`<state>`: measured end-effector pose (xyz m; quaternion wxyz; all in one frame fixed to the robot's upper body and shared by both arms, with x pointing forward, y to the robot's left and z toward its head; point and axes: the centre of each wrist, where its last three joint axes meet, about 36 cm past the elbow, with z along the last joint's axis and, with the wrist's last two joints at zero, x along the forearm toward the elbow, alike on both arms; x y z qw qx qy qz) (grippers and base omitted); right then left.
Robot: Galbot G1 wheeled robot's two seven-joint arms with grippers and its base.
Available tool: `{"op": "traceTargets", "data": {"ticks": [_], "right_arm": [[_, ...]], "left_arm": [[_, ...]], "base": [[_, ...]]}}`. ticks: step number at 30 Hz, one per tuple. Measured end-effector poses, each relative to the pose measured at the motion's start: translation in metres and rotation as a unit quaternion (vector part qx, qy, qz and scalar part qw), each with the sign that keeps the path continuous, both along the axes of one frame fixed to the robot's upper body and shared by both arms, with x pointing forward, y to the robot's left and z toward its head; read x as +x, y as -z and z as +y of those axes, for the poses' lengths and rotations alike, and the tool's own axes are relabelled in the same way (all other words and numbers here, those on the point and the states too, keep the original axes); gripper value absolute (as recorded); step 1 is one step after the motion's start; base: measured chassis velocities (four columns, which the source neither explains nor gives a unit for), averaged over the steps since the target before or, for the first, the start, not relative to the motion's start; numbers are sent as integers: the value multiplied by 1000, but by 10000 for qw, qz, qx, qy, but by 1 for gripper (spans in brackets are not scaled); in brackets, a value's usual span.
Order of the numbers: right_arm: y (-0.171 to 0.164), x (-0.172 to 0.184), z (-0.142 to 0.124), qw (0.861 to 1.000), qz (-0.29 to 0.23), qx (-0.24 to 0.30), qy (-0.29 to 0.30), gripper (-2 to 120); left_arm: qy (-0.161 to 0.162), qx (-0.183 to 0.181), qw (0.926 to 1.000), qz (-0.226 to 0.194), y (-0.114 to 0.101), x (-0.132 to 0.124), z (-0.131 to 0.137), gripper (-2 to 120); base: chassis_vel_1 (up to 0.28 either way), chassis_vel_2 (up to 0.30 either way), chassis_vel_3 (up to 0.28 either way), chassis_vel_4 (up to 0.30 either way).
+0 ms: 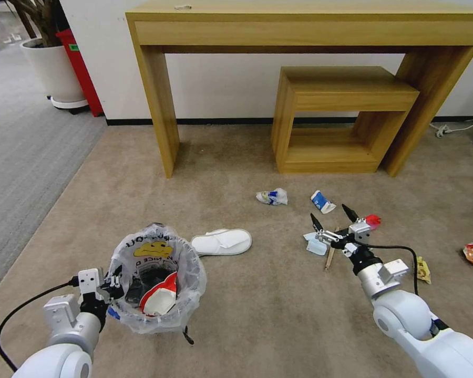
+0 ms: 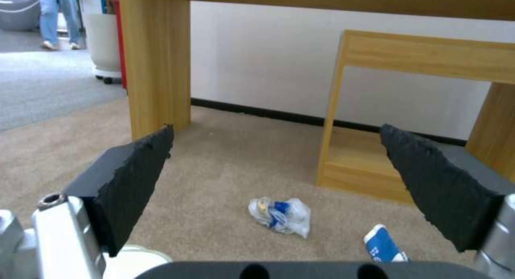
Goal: Pick up the trash bin and place the garbage on the floor into it.
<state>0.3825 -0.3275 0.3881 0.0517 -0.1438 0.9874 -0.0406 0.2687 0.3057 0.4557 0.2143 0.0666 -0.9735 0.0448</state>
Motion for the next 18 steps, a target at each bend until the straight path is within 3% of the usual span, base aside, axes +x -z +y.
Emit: {"op": "traceTargets", "data": {"ticks": [18], "right_arm": [[3,-1,-1,9999,-107,11,-53,100]], "left_arm": [[-32,-189,9998,-27,-4,-3,0,3]], "base": [[0,0,0,0]]}}
